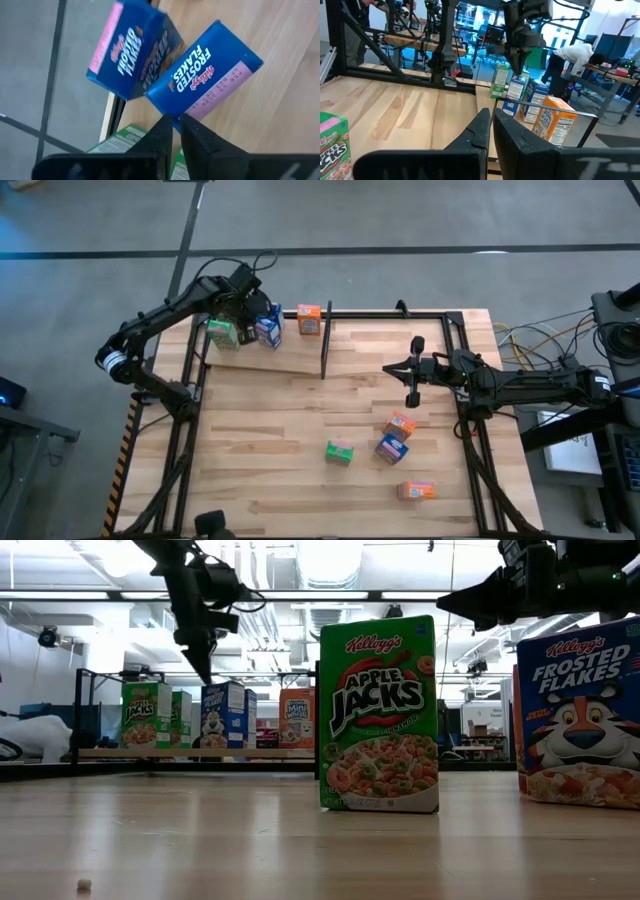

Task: Stack cereal on shelf
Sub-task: Put the top blue cereal box on the shelf aligned with the blue cereal box

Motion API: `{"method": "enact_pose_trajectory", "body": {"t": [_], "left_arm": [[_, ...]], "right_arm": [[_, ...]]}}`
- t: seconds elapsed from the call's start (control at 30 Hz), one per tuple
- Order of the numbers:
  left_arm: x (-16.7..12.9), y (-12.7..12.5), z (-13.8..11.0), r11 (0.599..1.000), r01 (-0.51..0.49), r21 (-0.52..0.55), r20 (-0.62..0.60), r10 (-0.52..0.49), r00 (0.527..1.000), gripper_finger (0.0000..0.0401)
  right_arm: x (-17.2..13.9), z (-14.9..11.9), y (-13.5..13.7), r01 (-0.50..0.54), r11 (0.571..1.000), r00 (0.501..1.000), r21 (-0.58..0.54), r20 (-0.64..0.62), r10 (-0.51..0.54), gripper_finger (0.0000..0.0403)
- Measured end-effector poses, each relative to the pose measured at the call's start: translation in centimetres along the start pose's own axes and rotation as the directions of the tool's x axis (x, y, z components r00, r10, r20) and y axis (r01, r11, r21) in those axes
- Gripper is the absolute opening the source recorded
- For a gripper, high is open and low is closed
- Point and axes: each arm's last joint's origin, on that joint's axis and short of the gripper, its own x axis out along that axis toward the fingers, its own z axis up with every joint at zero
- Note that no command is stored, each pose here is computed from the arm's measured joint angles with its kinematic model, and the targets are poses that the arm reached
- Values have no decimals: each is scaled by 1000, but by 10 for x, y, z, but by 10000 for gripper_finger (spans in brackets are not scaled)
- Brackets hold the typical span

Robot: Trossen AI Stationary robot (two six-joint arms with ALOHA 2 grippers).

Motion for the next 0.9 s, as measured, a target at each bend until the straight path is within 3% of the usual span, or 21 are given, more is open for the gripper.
{"method": "enact_pose_trajectory", "body": {"t": [0.17,0.57,0.9], "left_arm": [[4,-2,-2,1000,1,-11,-12,-1,1000,2],[-3,-3,-1,991,50,-126,25,-47,999,0],[-4,-7,-3,986,71,-152,-5,-73,997,0]], "right_arm": [[0,0,0,0,1000,1000,1,0,0,12],[0,0,0,0,1000,1000,0,0,0,12],[0,0,0,0,1000,1000,0,0,0,12]]}}
